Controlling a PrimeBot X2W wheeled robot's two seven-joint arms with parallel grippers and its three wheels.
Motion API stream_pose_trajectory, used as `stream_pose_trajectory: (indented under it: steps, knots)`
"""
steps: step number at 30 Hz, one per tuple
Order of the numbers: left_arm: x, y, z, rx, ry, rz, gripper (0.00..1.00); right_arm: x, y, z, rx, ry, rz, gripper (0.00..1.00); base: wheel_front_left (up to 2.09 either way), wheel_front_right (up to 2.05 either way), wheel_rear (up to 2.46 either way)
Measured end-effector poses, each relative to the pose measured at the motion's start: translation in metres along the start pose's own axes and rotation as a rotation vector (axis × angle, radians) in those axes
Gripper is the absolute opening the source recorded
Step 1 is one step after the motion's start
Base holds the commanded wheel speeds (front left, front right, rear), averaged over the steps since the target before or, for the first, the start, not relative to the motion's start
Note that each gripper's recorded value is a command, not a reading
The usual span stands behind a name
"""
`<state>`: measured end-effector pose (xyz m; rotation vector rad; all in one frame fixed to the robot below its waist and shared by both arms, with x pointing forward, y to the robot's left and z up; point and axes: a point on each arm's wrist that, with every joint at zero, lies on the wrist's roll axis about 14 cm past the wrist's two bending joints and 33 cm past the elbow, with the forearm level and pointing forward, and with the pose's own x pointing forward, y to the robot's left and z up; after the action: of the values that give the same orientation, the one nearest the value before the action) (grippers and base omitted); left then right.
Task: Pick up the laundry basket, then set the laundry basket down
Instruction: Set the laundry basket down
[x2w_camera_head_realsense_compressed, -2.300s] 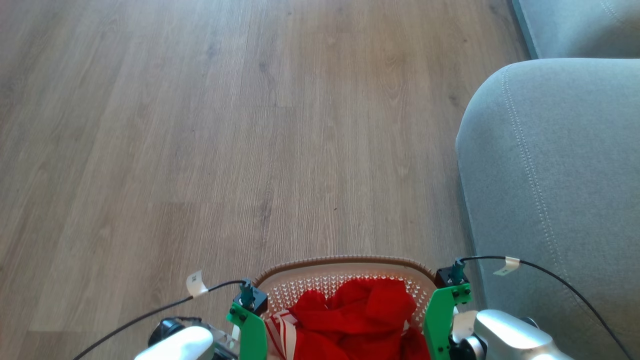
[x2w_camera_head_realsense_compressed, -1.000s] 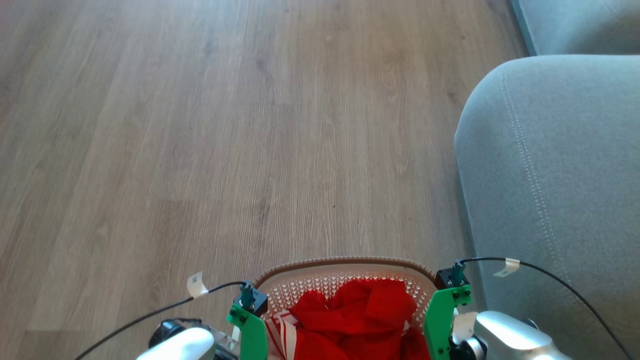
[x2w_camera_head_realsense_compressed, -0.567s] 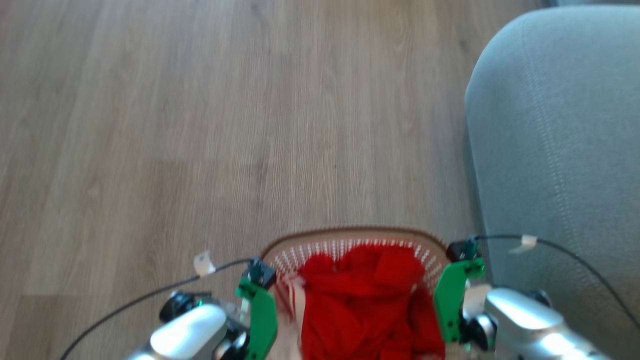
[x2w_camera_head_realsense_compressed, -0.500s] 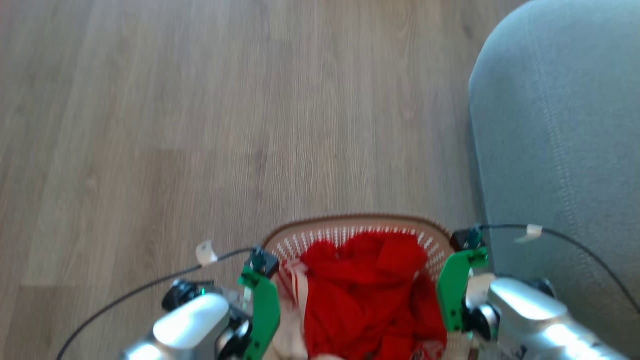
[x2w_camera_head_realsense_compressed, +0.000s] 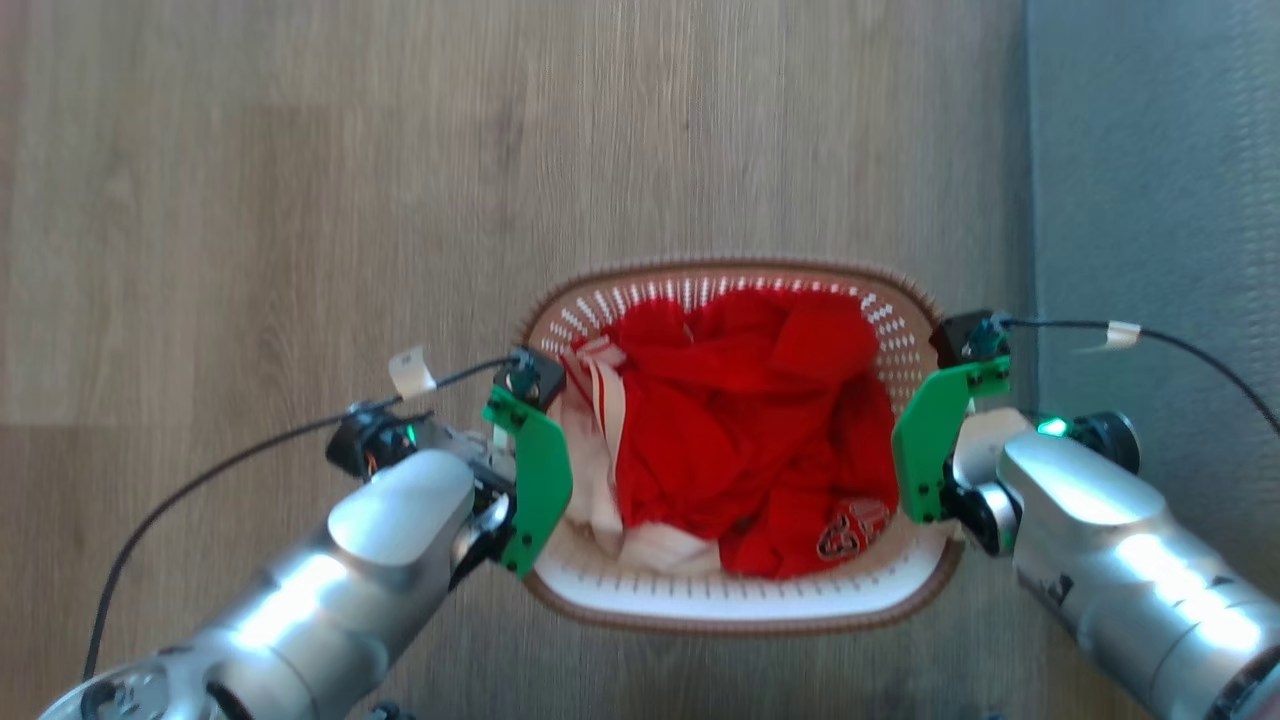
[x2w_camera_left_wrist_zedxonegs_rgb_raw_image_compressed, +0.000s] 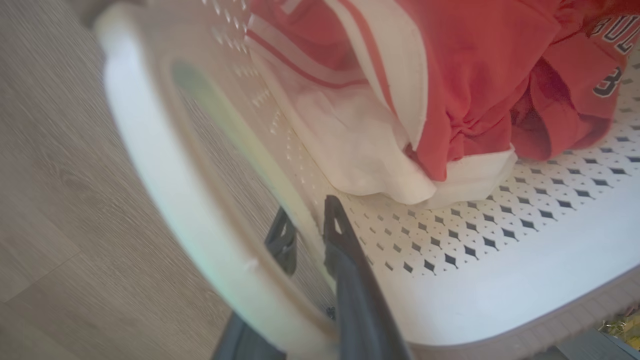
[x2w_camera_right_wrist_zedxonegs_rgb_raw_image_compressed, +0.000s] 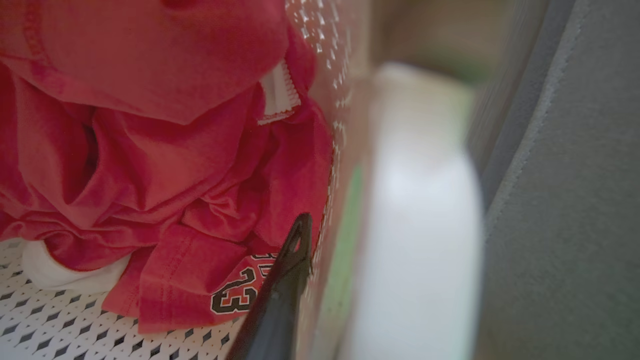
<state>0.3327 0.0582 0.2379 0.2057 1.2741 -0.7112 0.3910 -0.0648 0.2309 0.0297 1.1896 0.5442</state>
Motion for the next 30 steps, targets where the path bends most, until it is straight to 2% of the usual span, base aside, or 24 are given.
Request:
stream_pose_trajectory:
  steps: [10, 18, 30]
  knots:
    - [0.047, 0.028, 0.004, -0.019, 0.016, -0.009, 0.0, 0.05, -0.02, -0.006, 0.046, 0.021, 0.009, 0.0, 0.0, 0.0, 0.0]
    - [0.08, 0.032, -0.004, -0.029, 0.061, -0.049, 0.0, 0.079, -0.034, -0.027, 0.089, 0.059, -0.002, 0.0, 0.0, 0.0, 0.0]
    - [0.098, 0.044, -0.007, -0.058, 0.062, -0.054, 0.0, 0.106, -0.043, -0.026, 0.069, 0.04, -0.01, 0.0, 0.0, 0.0, 0.0]
